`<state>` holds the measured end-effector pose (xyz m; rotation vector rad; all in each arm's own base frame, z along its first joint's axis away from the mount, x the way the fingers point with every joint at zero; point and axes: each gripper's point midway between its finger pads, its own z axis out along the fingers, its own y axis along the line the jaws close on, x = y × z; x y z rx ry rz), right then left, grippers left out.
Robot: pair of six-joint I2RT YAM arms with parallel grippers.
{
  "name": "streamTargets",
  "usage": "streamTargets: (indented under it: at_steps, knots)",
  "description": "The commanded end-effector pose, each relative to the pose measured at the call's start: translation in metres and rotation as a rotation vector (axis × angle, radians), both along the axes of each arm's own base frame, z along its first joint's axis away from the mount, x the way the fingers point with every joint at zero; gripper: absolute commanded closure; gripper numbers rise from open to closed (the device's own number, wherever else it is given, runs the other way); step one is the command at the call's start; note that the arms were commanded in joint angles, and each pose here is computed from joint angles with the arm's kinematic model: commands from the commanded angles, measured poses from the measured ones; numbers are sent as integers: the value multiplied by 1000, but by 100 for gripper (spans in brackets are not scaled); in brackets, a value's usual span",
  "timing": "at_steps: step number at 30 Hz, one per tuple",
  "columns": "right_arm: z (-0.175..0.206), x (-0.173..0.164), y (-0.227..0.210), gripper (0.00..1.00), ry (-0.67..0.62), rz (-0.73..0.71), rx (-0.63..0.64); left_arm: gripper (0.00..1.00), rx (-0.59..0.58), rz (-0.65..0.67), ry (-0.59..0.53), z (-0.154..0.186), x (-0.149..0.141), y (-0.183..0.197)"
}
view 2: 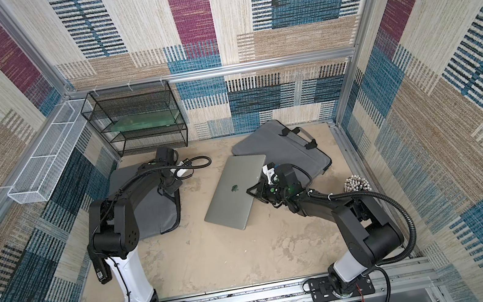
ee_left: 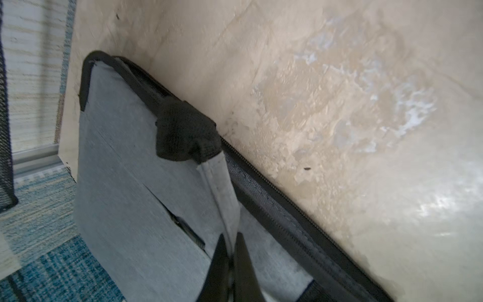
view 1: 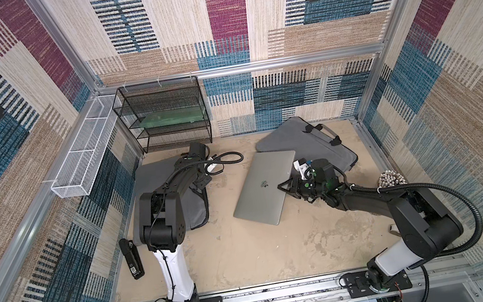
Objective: Open the zippered laptop bag and take out the laptop
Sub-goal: Move the zippered laptop bag to the center of the board.
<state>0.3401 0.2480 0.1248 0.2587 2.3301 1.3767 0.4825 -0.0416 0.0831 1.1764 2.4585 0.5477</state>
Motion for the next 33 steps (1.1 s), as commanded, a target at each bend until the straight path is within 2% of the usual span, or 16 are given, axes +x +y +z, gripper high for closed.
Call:
streamTargets:
  at_steps: [1, 7, 13, 15, 20, 25, 33]
  knots:
    - [19, 14, 11, 100, -116, 18, 29, 100, 32, -93, -83, 11, 16, -3]
    - [14, 27, 28, 100, -115, 44, 29, 100, 63, -221, -179, 13, 30, -10]
    - [4, 48, 47, 100, -100, 101, 26, 100, 83, -203, -197, 18, 39, 5]
    - [-2, 54, 53, 100, -88, 135, 19, 100, 42, -171, -201, 25, 38, 4]
    - [-25, 70, 63, 100, -40, 230, -17, 99, -146, -62, -124, 44, 24, -11]
    - [-43, 96, 60, 100, -17, 301, -66, 82, -288, -12, -127, 59, 8, -25]
    - [-60, 125, 61, 96, 2, 344, -119, 74, -330, 30, -134, 68, -13, -24]
